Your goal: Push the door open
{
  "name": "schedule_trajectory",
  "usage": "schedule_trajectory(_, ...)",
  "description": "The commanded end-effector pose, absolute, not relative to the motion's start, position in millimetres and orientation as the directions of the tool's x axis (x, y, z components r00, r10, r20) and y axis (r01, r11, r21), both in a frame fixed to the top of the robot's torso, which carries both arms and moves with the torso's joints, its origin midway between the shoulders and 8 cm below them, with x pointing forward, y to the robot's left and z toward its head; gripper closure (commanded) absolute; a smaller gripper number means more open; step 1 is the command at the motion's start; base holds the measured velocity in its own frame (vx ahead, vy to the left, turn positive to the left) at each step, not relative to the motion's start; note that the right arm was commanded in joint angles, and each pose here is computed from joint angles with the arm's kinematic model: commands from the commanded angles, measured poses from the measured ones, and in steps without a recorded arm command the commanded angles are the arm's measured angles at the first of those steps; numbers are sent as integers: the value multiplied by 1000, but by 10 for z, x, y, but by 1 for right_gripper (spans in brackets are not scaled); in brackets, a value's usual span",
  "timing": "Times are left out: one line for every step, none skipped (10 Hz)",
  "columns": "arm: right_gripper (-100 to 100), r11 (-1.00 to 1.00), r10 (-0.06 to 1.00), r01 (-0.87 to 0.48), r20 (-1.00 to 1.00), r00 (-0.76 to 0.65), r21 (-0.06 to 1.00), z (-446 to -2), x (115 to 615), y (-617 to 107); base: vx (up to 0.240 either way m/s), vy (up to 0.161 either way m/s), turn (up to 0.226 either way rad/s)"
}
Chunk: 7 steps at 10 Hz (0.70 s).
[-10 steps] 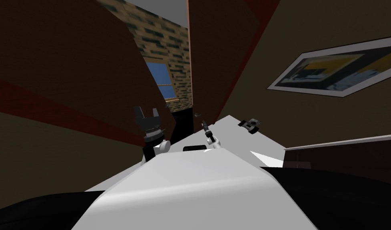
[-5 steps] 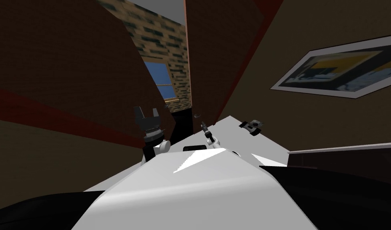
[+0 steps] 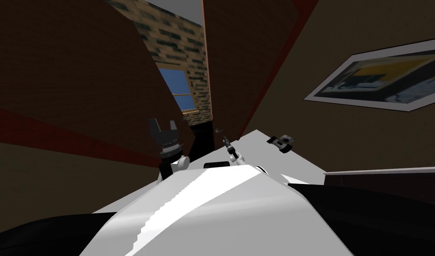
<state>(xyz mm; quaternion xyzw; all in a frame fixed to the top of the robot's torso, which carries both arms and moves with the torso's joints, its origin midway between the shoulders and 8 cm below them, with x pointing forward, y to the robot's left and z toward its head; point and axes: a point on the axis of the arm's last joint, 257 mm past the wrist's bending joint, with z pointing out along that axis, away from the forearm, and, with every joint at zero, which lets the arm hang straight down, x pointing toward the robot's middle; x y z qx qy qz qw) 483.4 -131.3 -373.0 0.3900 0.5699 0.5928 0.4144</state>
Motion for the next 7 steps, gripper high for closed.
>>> schedule_trajectory(-100, -5, 933, -31, -7, -360, 1000, -3796, 4814, -1293, 73, -50, 25)
schedule_trajectory(-100, -4, 931, -23, -5, -365, 1000, -3829, 4805, -1279, 74, -41, 23)
schedule_trajectory(-100, -2, 929, -15, -3, -369, 1000, -3859, 4797, -1266, 63, -41, 18)
schedule_trajectory(-100, 0, 927, -3, -1, -376, 1000, -3907, 4782, -1244, 70, -48, 27)
schedule_trajectory(-100, 0, 927, -3, -1, -376, 1000, -3907, 4782, -1244, 56, -34, 11)
schedule_trajectory(-100, -1, 927, -4, -1, -375, 1000, -3896, 4781, -1247, 21, -12, 2)
schedule_trajectory(-100, 4, 929, -4, -5, -369, 1000, -3904, 4787, -1281, 140, 40, 40)
